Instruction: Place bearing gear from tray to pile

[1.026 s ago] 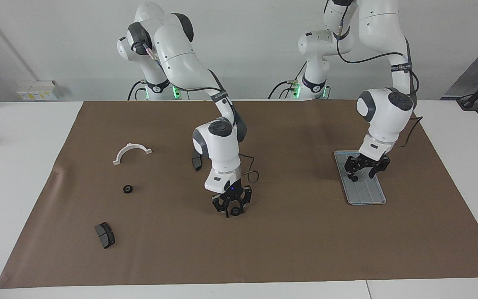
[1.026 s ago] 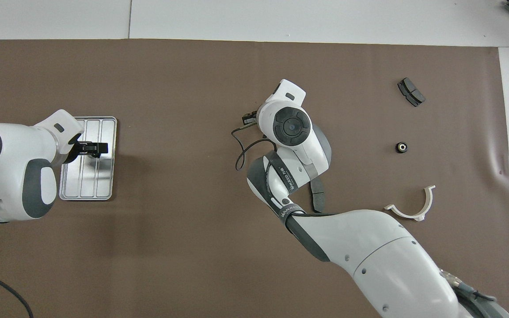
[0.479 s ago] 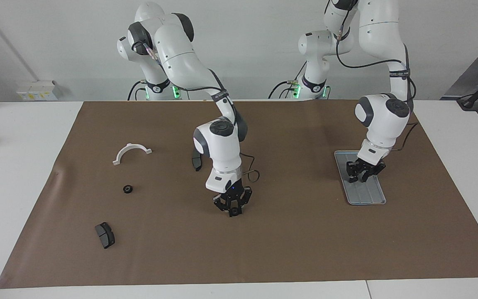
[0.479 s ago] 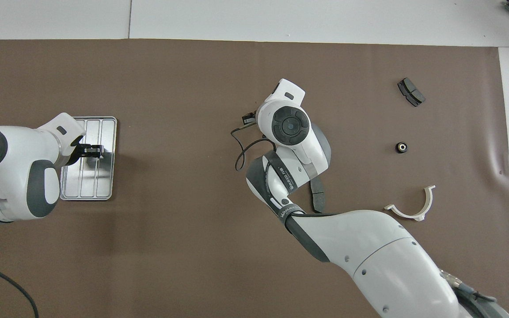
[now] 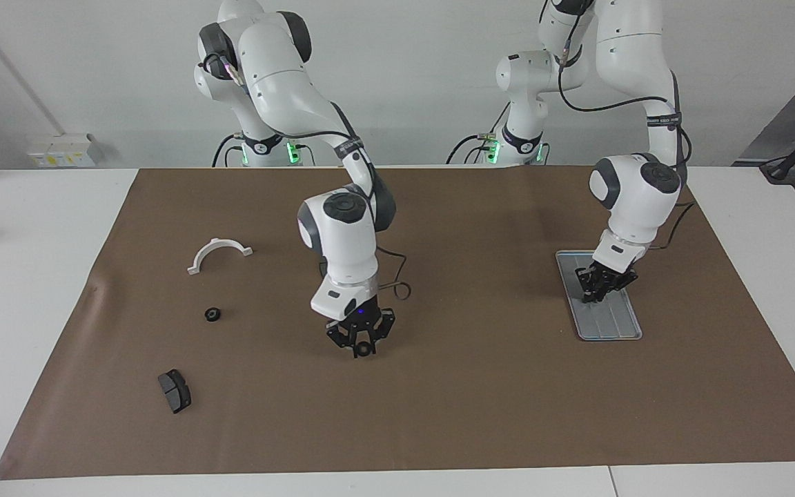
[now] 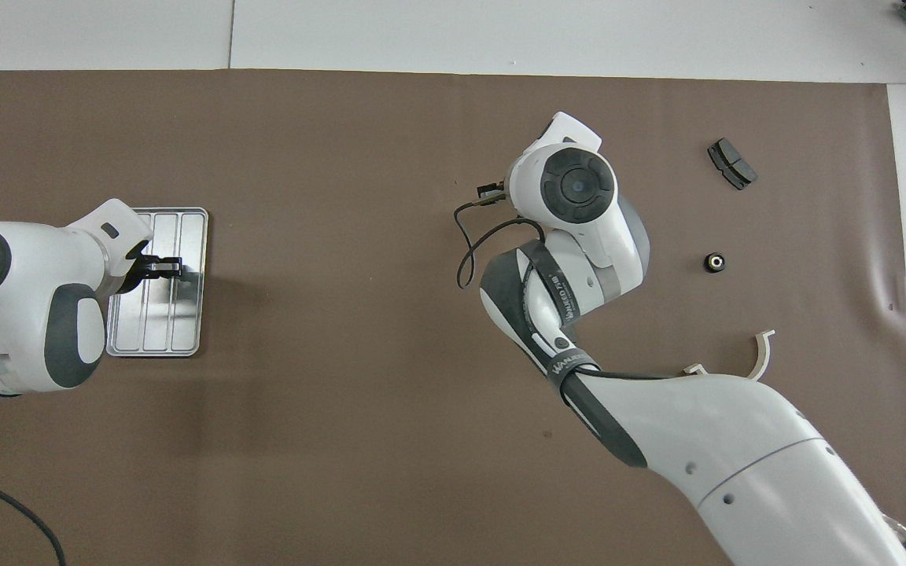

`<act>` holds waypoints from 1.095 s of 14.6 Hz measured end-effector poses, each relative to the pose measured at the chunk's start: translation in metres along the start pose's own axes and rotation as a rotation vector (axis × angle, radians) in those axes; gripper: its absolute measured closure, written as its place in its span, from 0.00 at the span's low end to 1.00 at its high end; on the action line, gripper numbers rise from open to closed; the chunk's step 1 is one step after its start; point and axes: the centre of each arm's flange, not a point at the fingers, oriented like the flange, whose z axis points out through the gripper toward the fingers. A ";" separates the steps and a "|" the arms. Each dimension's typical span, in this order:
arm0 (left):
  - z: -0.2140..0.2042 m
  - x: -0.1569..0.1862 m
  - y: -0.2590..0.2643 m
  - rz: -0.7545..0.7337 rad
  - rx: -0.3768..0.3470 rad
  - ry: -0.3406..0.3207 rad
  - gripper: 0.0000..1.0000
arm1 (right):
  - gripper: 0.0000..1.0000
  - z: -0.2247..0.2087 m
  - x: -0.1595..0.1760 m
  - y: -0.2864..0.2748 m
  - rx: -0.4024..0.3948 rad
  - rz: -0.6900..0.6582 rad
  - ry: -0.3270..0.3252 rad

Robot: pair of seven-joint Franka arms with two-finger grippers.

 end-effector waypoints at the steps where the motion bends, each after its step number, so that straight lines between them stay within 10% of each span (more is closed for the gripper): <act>1: -0.012 0.008 0.007 0.011 -0.003 0.013 0.77 | 0.65 -0.013 -0.008 0.031 -0.010 -0.010 -0.016; 10: -0.069 0.061 0.188 -0.026 -0.110 0.175 0.77 | 0.65 -0.009 -0.165 0.132 -0.018 0.032 -0.210; 16: -0.051 0.067 0.308 -0.126 -0.229 0.237 0.77 | 0.65 -0.001 -0.188 0.149 -0.018 0.039 -0.224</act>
